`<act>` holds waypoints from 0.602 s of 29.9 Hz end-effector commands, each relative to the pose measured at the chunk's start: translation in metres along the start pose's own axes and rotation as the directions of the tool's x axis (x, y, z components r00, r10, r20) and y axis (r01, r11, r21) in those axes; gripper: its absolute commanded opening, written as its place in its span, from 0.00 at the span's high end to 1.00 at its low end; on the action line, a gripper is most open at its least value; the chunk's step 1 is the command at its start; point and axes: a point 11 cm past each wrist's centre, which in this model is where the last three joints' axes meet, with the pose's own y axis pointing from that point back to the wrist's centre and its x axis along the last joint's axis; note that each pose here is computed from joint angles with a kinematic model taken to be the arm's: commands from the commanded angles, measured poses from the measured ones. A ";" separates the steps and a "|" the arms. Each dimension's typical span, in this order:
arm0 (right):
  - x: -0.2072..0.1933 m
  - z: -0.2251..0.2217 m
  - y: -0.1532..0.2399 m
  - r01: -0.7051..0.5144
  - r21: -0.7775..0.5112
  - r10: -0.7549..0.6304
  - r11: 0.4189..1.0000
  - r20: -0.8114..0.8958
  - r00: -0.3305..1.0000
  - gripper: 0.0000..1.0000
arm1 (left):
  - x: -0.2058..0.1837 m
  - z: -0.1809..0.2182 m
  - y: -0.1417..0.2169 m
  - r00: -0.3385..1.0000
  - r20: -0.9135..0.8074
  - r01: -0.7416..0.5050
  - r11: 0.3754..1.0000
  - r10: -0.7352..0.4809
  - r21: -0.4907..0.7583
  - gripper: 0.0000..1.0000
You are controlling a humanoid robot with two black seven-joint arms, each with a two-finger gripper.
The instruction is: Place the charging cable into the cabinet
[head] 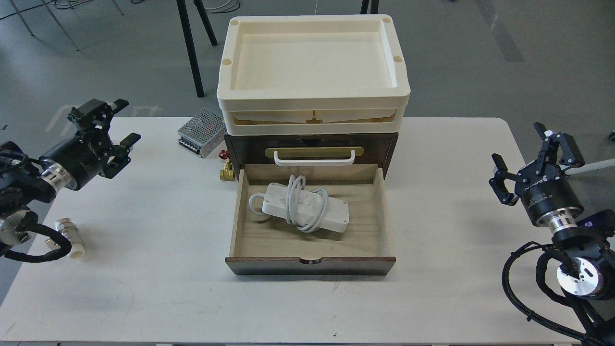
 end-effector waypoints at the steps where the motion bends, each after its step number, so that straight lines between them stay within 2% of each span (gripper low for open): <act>1: 0.000 0.000 0.000 -0.001 0.000 0.001 1.000 0.000 1.000 0.01 | -0.003 -0.008 -0.008 0.993 -0.118 -0.034 0.999 0.030 -0.040 0.15; 9: 0.000 0.000 0.000 -0.001 0.000 0.001 1.000 0.000 1.000 0.01 | 0.011 -0.031 0.001 0.942 -0.329 -0.116 0.986 0.071 -0.121 0.15; 13: 0.000 0.000 0.000 -0.001 0.000 0.001 1.000 0.000 1.000 0.01 | 0.024 -0.046 0.010 0.932 -0.338 -0.176 0.979 0.133 -0.102 0.15; 18: 0.000 0.000 0.000 -0.001 0.000 0.001 1.000 0.000 1.000 0.01 | 0.027 -0.053 0.014 0.929 -0.338 -0.190 0.978 0.150 -0.089 0.13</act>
